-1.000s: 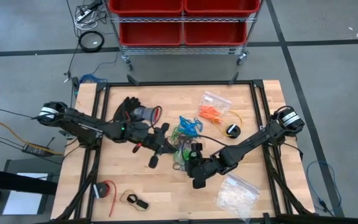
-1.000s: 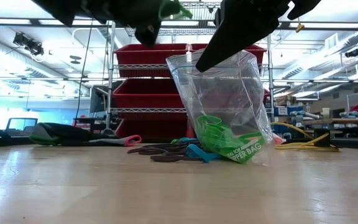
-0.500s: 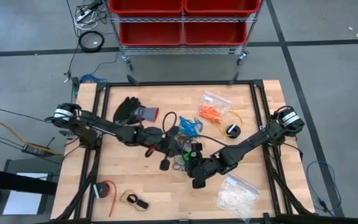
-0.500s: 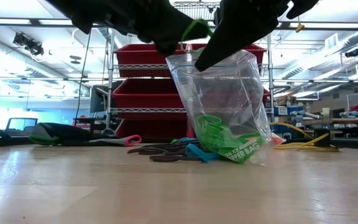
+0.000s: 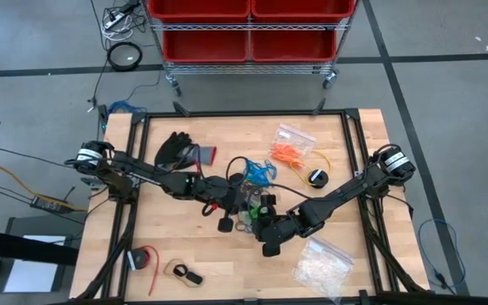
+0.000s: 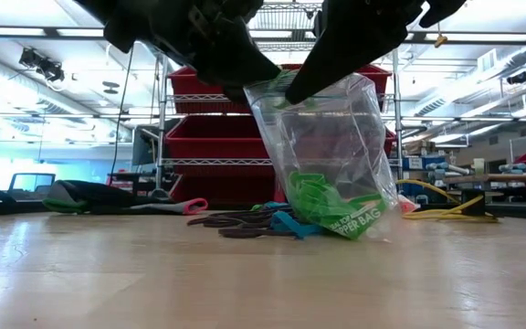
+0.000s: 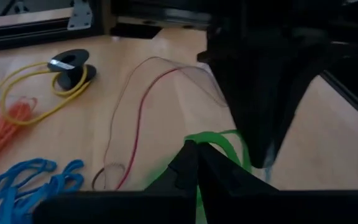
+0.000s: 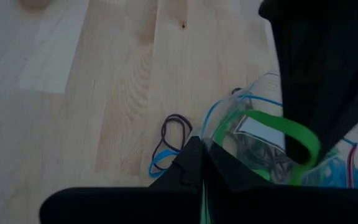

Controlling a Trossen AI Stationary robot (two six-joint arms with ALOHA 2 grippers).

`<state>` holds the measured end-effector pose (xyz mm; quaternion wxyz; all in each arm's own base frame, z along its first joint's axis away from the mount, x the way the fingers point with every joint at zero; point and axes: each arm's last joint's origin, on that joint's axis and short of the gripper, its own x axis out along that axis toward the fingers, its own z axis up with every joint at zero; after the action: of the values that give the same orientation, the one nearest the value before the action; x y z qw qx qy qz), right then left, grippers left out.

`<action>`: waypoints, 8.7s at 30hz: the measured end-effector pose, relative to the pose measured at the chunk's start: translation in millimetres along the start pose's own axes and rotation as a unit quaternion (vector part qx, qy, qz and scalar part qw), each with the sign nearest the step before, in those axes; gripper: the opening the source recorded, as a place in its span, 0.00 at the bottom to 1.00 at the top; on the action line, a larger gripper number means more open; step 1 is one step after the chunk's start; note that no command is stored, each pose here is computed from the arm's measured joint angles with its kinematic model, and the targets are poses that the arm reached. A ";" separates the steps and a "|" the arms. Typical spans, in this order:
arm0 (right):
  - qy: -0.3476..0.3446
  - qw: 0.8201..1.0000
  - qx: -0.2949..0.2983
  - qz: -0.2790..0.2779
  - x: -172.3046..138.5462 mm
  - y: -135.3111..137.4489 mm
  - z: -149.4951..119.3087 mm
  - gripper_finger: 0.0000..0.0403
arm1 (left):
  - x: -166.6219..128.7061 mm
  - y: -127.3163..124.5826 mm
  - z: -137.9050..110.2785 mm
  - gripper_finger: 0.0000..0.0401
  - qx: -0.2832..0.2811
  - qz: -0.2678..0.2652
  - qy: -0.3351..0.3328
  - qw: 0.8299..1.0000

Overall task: Sort rubber bands
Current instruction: Put the green rubber band into the transparent zip bag

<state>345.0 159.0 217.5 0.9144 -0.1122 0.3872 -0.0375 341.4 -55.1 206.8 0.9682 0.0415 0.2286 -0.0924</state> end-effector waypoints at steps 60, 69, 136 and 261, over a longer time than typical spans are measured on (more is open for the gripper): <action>-0.008 1.000 0.007 0.001 0.6 -1.0 1.9 0.00 | -29.6 39.1 -92.9 0.22 -0.039 0.106 0.091 0.990; -0.008 1.000 0.007 0.001 0.6 -1.0 1.9 0.00 | -5.9 67.3 -128.9 0.22 -0.086 0.099 0.130 0.983; -0.012 1.000 0.009 0.012 2.0 -2.8 3.8 0.00 | -15.1 -8.0 21.8 0.03 0.007 -0.037 0.021 0.999; -0.026 0.999 0.019 0.013 4.3 -3.6 4.8 0.00 | -4.8 -37.4 11.0 0.05 0.017 0.072 0.015 0.997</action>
<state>351.5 155.7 218.6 0.9266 -0.0912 0.3636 -0.0299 334.6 -92.3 217.3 0.9680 0.0756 0.2380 -0.0257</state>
